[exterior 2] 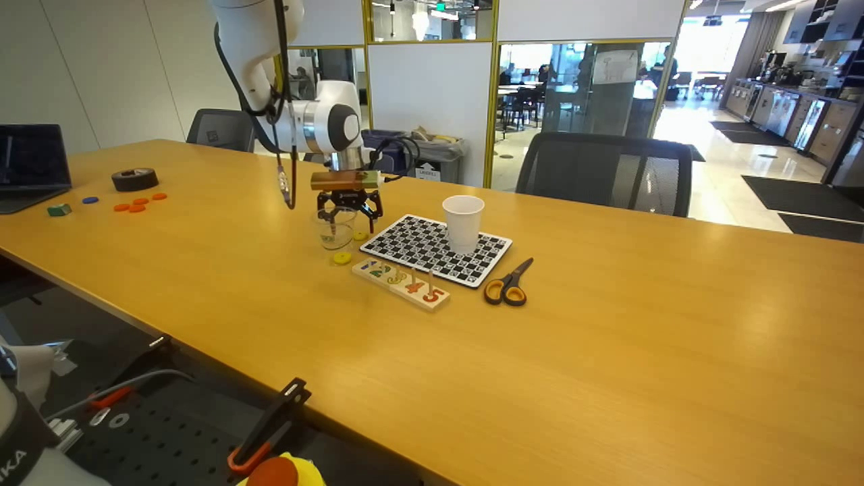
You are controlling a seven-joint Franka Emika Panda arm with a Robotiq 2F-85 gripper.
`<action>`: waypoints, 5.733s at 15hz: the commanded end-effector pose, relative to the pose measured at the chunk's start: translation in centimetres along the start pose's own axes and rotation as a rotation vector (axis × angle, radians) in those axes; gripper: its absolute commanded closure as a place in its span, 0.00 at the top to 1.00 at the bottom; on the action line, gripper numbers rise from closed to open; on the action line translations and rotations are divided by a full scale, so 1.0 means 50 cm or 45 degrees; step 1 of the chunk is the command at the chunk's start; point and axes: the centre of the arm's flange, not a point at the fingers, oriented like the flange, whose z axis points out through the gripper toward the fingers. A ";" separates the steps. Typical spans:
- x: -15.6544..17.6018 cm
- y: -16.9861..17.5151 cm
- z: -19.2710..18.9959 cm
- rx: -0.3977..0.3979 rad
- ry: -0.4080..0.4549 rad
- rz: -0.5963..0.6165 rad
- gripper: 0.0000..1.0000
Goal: Pick up the orange tokens from the table and put them in the white cup. Put the yellow tokens in the colourless cup.
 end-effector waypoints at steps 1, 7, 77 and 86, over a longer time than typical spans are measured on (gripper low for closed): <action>0.030 0.006 0.001 -0.001 -0.010 -0.025 1.00; 0.029 0.011 0.001 0.000 -0.003 -0.019 0.66; -0.681 -0.023 -0.697 -0.024 -0.082 0.654 1.00; -0.698 0.015 -0.662 0.020 -0.116 0.619 1.00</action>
